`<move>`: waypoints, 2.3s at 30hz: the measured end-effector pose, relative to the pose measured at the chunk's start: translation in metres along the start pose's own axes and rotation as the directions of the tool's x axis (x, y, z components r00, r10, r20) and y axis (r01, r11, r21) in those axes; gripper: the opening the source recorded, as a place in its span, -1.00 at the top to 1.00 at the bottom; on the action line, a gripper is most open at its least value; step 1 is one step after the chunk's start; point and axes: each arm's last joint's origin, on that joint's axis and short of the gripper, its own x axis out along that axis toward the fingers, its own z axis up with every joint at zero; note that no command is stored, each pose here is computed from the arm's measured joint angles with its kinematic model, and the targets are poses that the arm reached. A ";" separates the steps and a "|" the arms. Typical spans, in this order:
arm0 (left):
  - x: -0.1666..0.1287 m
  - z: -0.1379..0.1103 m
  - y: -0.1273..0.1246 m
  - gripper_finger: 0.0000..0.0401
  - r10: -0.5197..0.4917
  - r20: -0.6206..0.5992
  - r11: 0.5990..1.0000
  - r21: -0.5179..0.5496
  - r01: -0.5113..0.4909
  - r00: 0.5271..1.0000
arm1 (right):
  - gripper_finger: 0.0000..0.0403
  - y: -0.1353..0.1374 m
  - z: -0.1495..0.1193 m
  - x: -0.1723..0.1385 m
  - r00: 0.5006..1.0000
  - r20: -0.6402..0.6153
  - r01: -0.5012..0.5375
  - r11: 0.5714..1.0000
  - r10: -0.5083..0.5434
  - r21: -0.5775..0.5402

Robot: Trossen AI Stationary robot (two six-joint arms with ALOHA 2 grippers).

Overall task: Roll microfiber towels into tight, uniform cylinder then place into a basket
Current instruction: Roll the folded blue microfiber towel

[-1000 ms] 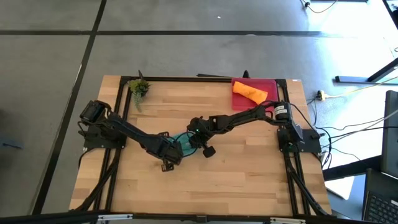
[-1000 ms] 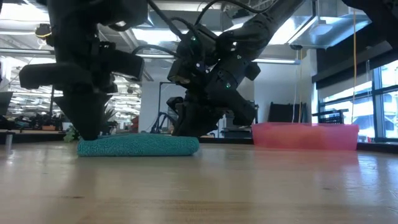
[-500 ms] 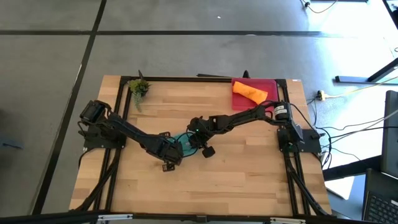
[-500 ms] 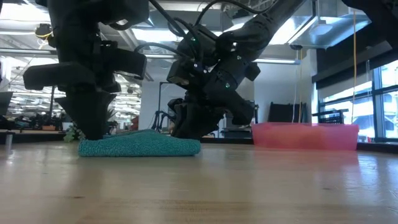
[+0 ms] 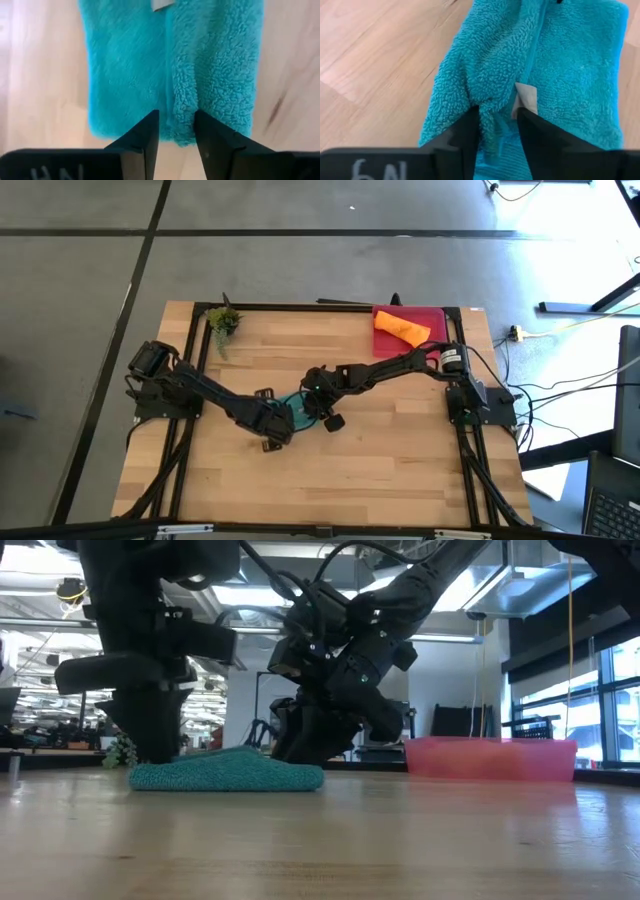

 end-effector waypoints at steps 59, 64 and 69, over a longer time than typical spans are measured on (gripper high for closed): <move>0.026 -0.027 0.002 0.43 -0.068 0.130 0.998 0.000 0.068 0.989 | 0.20 0.034 0.035 -0.038 0.988 -0.071 0.127 0.984 -0.136 -0.127; 0.026 -0.027 0.002 0.43 -0.070 0.132 0.997 0.000 0.071 0.989 | 0.20 0.052 0.035 -0.028 0.993 -0.004 0.116 0.973 -0.119 -0.197; 0.026 -0.027 0.002 0.43 -0.071 0.134 0.997 0.000 0.072 0.988 | 0.20 0.051 0.026 -0.020 0.988 0.049 0.151 0.961 -0.143 -0.233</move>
